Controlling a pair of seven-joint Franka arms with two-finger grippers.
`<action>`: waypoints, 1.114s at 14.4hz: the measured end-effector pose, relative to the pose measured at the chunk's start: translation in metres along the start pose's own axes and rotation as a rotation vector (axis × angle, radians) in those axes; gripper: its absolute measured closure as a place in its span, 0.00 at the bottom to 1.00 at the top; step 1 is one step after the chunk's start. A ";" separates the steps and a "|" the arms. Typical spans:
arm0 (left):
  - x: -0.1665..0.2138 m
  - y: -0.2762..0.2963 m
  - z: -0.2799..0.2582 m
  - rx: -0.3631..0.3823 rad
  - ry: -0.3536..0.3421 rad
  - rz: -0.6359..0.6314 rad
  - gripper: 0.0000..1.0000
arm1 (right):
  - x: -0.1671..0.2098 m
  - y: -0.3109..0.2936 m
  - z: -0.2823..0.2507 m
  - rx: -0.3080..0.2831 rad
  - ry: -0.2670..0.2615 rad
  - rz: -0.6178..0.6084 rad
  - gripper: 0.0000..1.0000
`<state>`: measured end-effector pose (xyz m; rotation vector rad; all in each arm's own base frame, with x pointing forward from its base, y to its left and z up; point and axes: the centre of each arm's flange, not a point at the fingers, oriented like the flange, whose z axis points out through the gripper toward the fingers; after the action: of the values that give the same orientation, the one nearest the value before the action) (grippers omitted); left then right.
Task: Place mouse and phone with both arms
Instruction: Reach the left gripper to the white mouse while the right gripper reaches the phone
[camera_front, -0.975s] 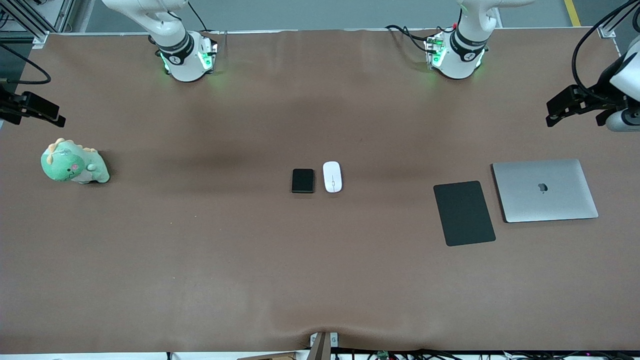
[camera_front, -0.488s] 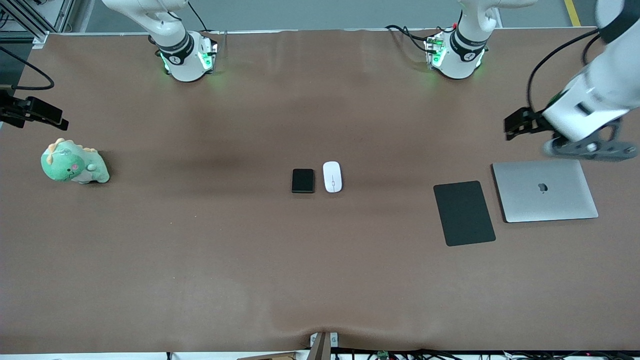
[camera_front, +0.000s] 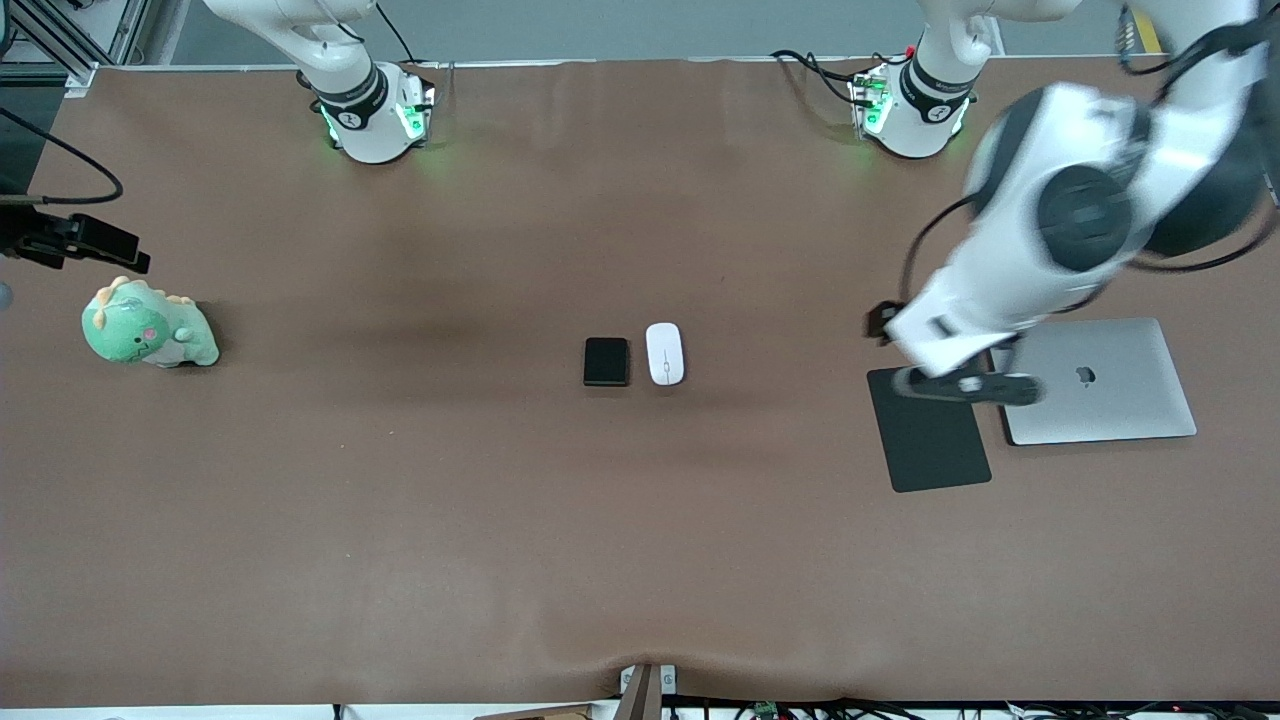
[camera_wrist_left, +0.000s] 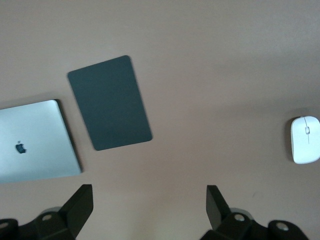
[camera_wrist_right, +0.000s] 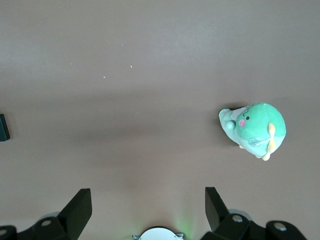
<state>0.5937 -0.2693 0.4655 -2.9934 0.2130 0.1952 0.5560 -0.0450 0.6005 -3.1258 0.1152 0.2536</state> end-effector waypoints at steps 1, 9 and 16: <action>0.002 0.033 0.019 0.014 -0.002 0.000 0.00 | 0.003 0.000 0.005 -0.001 -0.009 0.000 0.00; 0.034 0.182 0.153 -0.116 0.169 -0.002 0.00 | 0.017 0.012 0.043 0.000 -0.111 0.023 0.00; 0.009 0.236 0.169 -0.129 0.165 -0.032 0.00 | 0.042 -0.005 0.070 0.019 -0.100 -0.002 0.00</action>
<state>0.5470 -0.4783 0.2690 -3.1407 0.1761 -0.0441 0.5861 -0.0423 0.5249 -3.0874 0.1137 0.4050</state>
